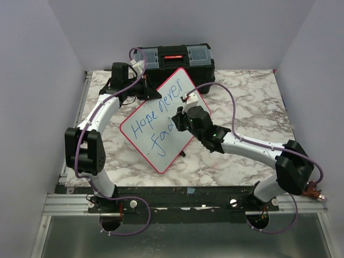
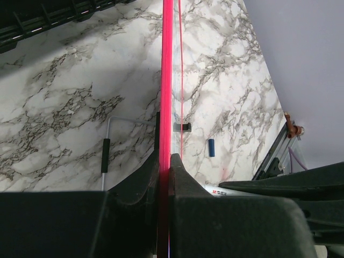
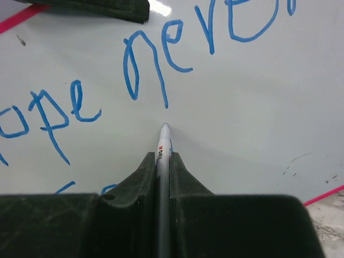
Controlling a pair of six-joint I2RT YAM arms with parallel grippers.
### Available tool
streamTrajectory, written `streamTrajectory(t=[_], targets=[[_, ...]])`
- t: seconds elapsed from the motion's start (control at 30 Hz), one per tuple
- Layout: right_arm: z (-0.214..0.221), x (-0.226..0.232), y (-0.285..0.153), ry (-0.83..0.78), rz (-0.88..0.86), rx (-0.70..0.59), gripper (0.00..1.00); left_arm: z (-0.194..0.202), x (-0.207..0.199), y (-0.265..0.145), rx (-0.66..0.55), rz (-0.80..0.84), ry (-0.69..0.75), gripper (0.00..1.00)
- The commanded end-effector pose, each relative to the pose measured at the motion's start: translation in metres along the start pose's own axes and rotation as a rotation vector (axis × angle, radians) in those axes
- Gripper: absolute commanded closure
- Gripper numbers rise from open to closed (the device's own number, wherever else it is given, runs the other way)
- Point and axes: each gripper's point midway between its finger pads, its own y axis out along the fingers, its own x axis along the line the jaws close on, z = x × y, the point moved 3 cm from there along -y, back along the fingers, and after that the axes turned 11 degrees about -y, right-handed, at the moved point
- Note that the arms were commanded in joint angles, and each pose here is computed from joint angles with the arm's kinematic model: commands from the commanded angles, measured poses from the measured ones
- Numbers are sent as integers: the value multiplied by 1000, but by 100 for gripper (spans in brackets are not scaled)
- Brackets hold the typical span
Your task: Write a sentence on the whiteboard
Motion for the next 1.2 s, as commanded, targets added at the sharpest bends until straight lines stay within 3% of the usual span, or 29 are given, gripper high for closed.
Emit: streamTrajectory(t=[0.0, 1.17], targets=[[-5, -1, 10, -22, 21, 0, 99, -5, -4, 2, -20, 6, 95, 100], [51, -3, -18, 36, -27, 108, 99, -6, -5, 2, -22, 5, 96, 100]])
